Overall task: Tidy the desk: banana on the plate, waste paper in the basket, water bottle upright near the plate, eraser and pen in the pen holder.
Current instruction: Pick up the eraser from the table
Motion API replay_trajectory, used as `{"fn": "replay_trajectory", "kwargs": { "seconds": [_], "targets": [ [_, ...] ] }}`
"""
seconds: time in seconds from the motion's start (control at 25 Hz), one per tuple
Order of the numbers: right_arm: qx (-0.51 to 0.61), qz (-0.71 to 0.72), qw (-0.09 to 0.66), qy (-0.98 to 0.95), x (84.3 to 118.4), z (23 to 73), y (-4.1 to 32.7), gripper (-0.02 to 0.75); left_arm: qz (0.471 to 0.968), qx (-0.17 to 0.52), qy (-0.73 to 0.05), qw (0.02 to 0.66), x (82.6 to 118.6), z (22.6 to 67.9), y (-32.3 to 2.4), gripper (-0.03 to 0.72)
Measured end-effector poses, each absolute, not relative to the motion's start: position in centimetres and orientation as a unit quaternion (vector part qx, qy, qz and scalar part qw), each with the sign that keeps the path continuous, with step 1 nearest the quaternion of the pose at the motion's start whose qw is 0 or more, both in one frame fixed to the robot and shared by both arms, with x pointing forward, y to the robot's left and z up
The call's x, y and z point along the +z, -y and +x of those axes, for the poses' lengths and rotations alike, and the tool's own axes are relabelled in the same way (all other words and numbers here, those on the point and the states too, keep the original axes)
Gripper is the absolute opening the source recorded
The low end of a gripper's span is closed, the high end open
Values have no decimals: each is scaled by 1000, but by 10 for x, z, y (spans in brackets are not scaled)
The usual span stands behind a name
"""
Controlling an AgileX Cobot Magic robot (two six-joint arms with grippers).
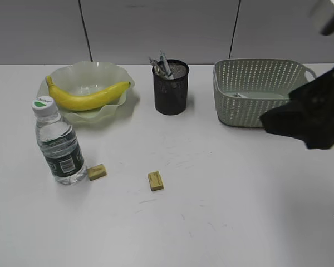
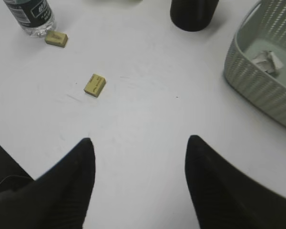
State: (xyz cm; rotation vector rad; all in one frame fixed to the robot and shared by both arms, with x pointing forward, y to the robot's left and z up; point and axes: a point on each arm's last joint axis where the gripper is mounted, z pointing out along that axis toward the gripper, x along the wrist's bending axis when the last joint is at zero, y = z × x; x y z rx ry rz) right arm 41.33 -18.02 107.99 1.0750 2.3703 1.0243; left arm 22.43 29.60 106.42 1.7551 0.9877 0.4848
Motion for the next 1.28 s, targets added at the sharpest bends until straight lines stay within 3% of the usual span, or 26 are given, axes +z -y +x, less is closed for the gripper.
{"fn": "replay_trajectory", "kwargs": {
  "seconds": [0.32, 0.64, 1.0, 1.28],
  "targets": [
    [275, 343, 85, -894, 1026, 467, 98, 478, 730, 208, -408, 507, 1064, 225, -297, 314],
    [176, 419, -3, -891, 978, 512, 26, 478, 731, 221, -409, 499, 1064, 226, -299, 310],
    [69, 464, -31, -883, 941, 550, -19, 478, 732, 223, -409, 497, 1064, 226, -299, 309],
    [23, 491, -35, -870, 911, 554, -23, 478, 732, 223, -409, 498, 1064, 226, -299, 309]
  ]
}}
